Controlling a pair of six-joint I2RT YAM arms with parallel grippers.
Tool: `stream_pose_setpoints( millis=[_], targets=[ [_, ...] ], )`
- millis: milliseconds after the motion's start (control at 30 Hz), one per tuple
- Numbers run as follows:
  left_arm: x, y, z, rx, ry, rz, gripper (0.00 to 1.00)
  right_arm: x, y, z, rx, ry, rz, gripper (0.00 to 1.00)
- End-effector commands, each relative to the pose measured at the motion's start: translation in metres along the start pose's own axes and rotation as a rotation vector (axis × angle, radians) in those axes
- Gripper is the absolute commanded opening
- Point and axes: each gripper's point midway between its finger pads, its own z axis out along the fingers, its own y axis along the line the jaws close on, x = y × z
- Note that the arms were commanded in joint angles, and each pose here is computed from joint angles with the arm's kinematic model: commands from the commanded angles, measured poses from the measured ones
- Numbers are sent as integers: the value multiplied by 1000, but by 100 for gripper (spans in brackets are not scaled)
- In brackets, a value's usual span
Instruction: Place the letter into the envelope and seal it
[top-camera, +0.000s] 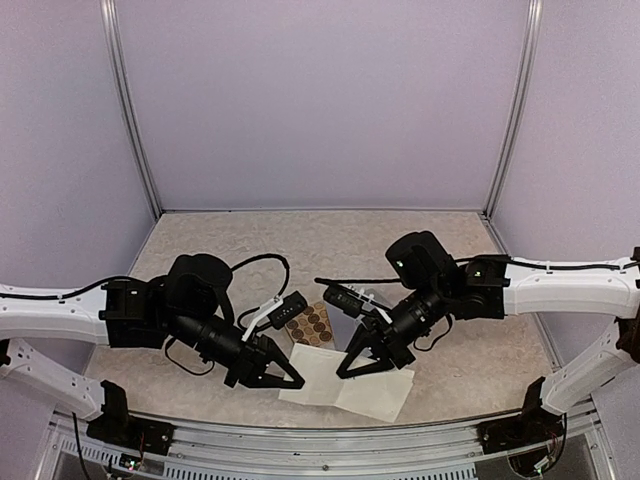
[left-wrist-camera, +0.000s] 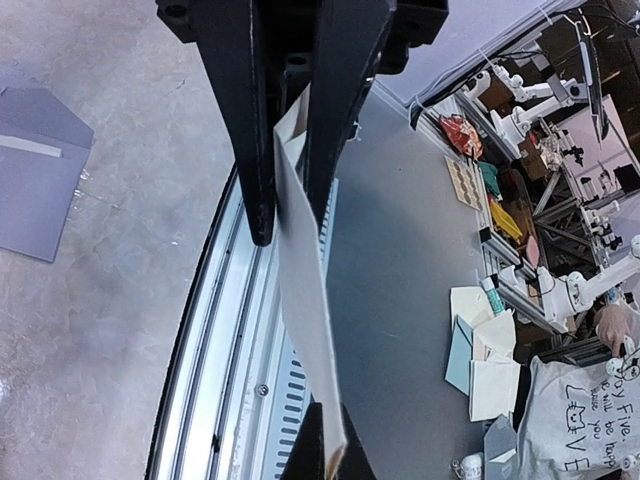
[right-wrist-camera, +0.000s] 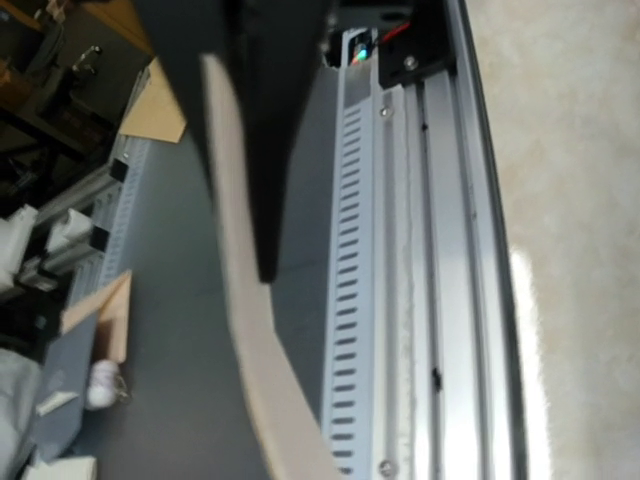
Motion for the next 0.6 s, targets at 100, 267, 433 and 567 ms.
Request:
stream_pose_setpoints(
  millis=[100,267,433,567],
  targets=[
    [-17,-3,-3,-14,-43,42,0,-7,6,-1,8,-11,-31,0],
    [-37,18,-9,-106,-151,21,37,-19,-38,-24,266,-112,28,0],
    [-78,54,-33,-227,-425,-49,58,-11,-97,-81,457,-326,243,0],
    [-98,85,-38,-277,-571,-170,58,11,-141,-122,586,-474,434,0]
  ],
)
